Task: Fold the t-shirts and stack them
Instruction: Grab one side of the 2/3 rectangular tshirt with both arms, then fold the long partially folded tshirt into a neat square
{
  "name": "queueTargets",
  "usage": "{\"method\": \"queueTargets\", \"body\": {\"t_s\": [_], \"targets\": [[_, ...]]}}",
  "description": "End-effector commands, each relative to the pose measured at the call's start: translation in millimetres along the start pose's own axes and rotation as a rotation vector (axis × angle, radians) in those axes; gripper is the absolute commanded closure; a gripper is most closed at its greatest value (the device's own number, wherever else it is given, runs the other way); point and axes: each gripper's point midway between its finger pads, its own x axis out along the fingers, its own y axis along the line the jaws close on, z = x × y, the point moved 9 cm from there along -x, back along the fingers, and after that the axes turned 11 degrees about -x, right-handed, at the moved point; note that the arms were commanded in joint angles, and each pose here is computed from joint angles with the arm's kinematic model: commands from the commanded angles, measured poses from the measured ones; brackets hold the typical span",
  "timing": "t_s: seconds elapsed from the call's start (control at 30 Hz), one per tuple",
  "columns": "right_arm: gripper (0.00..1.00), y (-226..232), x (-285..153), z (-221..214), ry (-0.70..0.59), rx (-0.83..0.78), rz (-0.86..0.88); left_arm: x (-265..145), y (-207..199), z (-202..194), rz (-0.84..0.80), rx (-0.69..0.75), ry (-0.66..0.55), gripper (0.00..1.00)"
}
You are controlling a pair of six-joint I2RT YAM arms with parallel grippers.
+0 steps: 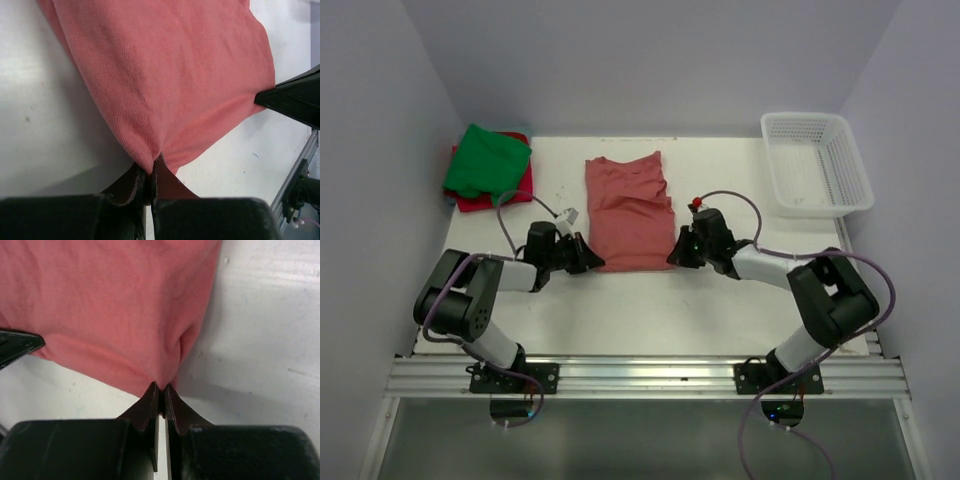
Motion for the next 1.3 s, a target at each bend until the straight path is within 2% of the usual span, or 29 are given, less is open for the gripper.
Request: {"method": "queueTargets", "body": {"t_s": [0.0,0.03,0.2,0.33,0.47,0.67,0.83,1.0,1.27], "targets": [[1.00,10,-30,0,-0.044,-0.065,0.059,-20,-5,-18,-0.001,-0.012,0.044,1.00],[1.00,15,-45,4,-0.082,-0.082,0.077,-30,-12,-19,-0.013,-0.003,0.033,1.00],[1.00,28,-92,-12,-0.082,-0.156,0.126,-65,-26,-45,-0.009,-0.013,0.038,1.00],[1.00,45,-132,-24,-0.098,-0.222,0.170,-105,-57,-62,-0.044,-0.023,0.010,1.00],[1.00,53,-174,-25,-0.137,-0.245,0.188,-140,-93,-60,-0.100,-0.013,-0.056,1.00],[1.00,57,-199,-12,-0.183,-0.297,0.160,-168,-126,-44,-0.132,0.024,-0.128,1.00],[1.00,56,-187,10,-0.266,-0.350,0.056,-156,-120,-25,-0.073,0.140,-0.240,1.00],[1.00,60,-163,43,-0.343,-0.395,-0.065,-121,-109,-1,0.008,0.188,-0.306,1.00],[1.00,59,-78,83,-0.332,-0.378,-0.121,-88,-98,44,0.100,0.179,-0.413,1.00]]}}
